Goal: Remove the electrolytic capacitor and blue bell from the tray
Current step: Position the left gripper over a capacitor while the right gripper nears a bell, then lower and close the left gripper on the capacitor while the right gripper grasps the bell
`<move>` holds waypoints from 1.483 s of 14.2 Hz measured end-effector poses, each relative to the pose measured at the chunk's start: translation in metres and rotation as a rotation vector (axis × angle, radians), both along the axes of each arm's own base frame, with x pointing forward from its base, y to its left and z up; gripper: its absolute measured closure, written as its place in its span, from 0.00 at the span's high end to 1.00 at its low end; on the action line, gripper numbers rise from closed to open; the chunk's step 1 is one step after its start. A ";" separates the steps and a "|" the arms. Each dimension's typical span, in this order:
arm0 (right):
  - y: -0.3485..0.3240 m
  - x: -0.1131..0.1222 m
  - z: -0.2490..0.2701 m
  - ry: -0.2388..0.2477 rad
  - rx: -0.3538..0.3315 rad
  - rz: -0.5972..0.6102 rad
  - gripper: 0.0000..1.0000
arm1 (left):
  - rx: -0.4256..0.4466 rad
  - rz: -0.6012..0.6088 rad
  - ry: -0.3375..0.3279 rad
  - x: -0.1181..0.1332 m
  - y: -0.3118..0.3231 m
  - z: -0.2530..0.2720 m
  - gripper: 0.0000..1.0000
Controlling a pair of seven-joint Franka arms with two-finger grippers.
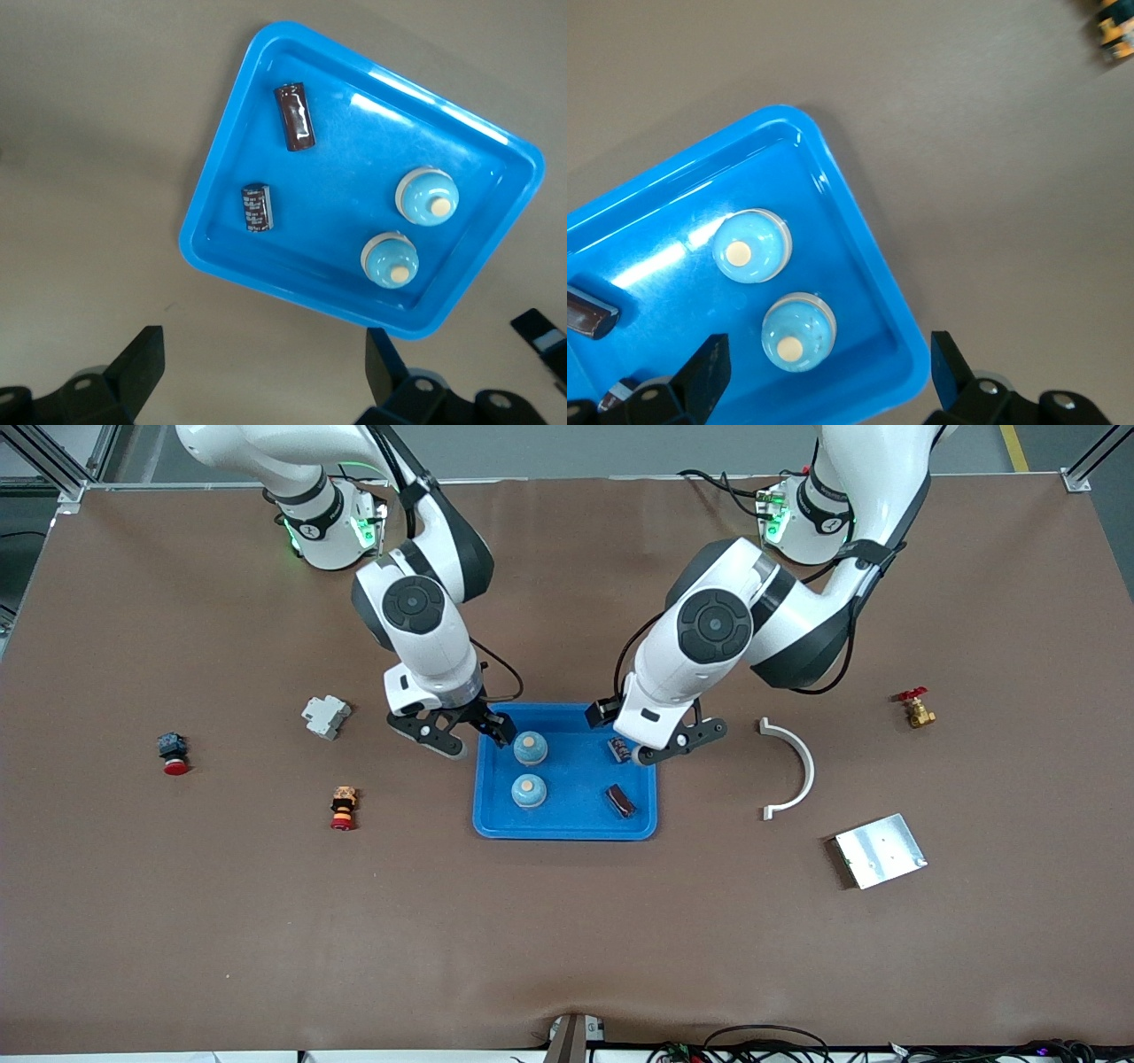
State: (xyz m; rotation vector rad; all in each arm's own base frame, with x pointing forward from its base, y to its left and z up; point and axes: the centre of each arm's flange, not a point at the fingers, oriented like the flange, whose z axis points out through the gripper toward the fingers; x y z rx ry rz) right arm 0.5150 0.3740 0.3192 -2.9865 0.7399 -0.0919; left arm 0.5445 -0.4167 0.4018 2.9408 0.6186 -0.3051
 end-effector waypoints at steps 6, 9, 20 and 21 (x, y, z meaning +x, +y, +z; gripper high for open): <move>0.024 -0.009 -0.024 -0.010 0.010 -0.036 1.00 | -0.003 0.157 -0.014 0.014 -0.011 -0.045 1.00; 0.025 -0.005 -0.033 -0.023 0.016 -0.038 1.00 | 0.050 0.159 -0.032 0.014 -0.014 -0.072 1.00; 0.063 -0.015 -0.089 -0.026 0.013 -0.061 1.00 | 0.121 0.116 -0.042 0.007 -0.028 -0.156 1.00; 0.067 -0.017 -0.096 -0.025 0.005 -0.052 1.00 | 0.129 0.108 -0.039 0.005 -0.029 -0.164 1.00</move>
